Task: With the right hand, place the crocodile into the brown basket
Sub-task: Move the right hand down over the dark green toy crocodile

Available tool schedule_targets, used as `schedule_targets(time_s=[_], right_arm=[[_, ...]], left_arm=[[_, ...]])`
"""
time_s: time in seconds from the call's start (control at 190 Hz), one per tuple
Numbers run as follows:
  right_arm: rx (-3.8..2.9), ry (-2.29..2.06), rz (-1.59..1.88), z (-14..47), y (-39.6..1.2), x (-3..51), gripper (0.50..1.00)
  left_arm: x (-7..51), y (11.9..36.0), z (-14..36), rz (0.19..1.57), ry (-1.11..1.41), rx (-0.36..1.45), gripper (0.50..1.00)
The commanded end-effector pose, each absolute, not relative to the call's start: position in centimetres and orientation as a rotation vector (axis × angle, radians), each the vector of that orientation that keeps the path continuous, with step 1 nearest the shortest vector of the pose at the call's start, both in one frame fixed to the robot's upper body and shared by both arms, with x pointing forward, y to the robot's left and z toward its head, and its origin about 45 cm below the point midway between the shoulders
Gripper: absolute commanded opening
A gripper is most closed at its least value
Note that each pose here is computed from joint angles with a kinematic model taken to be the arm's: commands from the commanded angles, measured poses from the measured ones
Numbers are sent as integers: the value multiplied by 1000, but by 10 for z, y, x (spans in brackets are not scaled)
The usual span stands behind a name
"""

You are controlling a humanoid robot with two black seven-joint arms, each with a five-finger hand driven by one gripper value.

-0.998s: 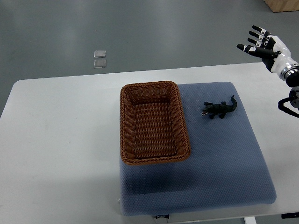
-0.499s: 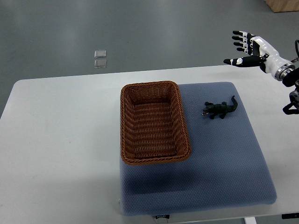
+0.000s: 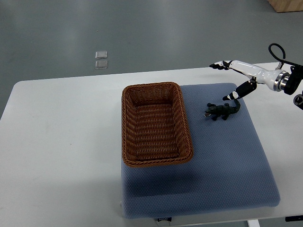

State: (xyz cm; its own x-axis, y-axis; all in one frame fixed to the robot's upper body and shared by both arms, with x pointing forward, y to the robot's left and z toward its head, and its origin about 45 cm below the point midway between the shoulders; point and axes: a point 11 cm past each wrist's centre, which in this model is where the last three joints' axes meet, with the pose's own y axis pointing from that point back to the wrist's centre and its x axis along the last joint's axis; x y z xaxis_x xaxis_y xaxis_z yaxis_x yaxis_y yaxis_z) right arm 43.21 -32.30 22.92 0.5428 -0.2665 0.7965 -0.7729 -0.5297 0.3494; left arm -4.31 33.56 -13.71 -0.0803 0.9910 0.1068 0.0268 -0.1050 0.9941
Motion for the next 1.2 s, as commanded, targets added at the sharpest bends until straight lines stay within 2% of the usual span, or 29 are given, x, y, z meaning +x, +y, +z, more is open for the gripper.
schedule_targets(time_s=[0.0, 0.425, 0.83, 1.192], right_arm=[[2005, -717, 954, 225, -324, 428, 928], [1875, -512, 1038, 196, -324, 414, 917], [1776, -481, 1119, 170, -319, 414, 891], [1755, -499, 1135, 171, -321, 418, 870]], left_arm=[[-43, 336, -137, 1338, 1234, 1265, 1000], [-43, 336, -137, 1338, 1234, 1265, 1000], [-43, 336, -137, 1338, 1234, 1265, 1000], [-43, 336, -137, 1338, 1234, 1265, 1000]])
